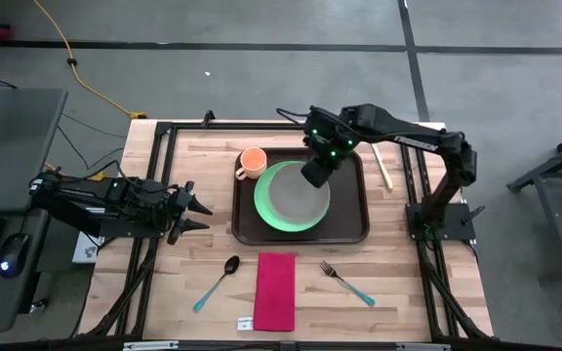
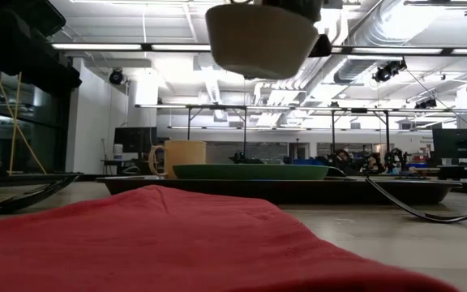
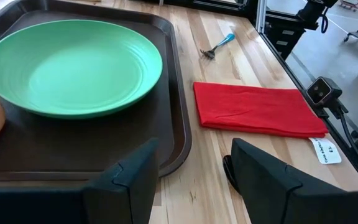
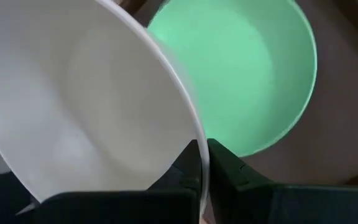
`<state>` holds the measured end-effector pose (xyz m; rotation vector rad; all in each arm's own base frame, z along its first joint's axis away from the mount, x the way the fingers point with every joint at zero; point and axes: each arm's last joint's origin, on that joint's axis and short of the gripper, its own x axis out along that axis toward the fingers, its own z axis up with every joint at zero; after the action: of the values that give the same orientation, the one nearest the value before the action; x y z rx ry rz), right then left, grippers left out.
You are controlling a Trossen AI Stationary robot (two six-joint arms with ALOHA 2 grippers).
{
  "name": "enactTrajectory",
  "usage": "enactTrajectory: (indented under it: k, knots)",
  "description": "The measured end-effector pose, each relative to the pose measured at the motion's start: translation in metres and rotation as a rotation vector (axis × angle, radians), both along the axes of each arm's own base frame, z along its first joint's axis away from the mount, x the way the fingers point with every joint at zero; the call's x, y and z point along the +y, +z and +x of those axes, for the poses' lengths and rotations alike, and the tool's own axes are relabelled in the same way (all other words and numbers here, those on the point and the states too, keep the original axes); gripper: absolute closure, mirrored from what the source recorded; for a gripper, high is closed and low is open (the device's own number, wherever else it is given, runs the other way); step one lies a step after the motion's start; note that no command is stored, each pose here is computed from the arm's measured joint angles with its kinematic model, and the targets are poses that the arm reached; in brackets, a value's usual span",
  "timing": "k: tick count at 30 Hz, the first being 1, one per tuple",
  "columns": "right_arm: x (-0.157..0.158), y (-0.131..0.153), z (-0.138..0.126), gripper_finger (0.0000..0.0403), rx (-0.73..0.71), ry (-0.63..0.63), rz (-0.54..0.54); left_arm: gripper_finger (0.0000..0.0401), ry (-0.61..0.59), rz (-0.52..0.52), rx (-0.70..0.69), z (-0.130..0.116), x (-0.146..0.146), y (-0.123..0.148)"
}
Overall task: Set up tray
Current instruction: Put the gray bowl on the green plate
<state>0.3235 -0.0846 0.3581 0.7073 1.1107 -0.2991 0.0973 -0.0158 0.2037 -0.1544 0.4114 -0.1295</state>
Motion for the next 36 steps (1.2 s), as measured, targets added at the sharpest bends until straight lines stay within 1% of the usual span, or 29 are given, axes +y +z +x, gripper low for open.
enactTrajectory:
  k: [7,13,20,29,36]
  knots:
    - [-0.023,-0.012,0.01,0.0403,-0.015,-0.018,-0.028,0.0171,0.0,0.001,0.0,0.0,0.0,0.0]
    - [-0.042,-0.028,0.016,0.0403,0.017,-0.042,-0.018,0.0171,-0.001,0.002,0.0,0.0,0.0,0.0]
    - [-0.062,-0.042,0.022,0.0403,0.018,-0.077,-0.001,0.0171,-0.001,0.002,0.0,0.0,0.0,0.0]
    - [-0.075,-0.064,0.031,0.0403,0.057,-0.084,0.054,0.0171,0.0,0.002,0.0,0.0,0.0,0.0]
    - [-0.077,-0.077,0.035,0.0403,0.094,-0.076,0.071,0.0171,0.0,0.002,0.0,0.0,0.0,0.0]
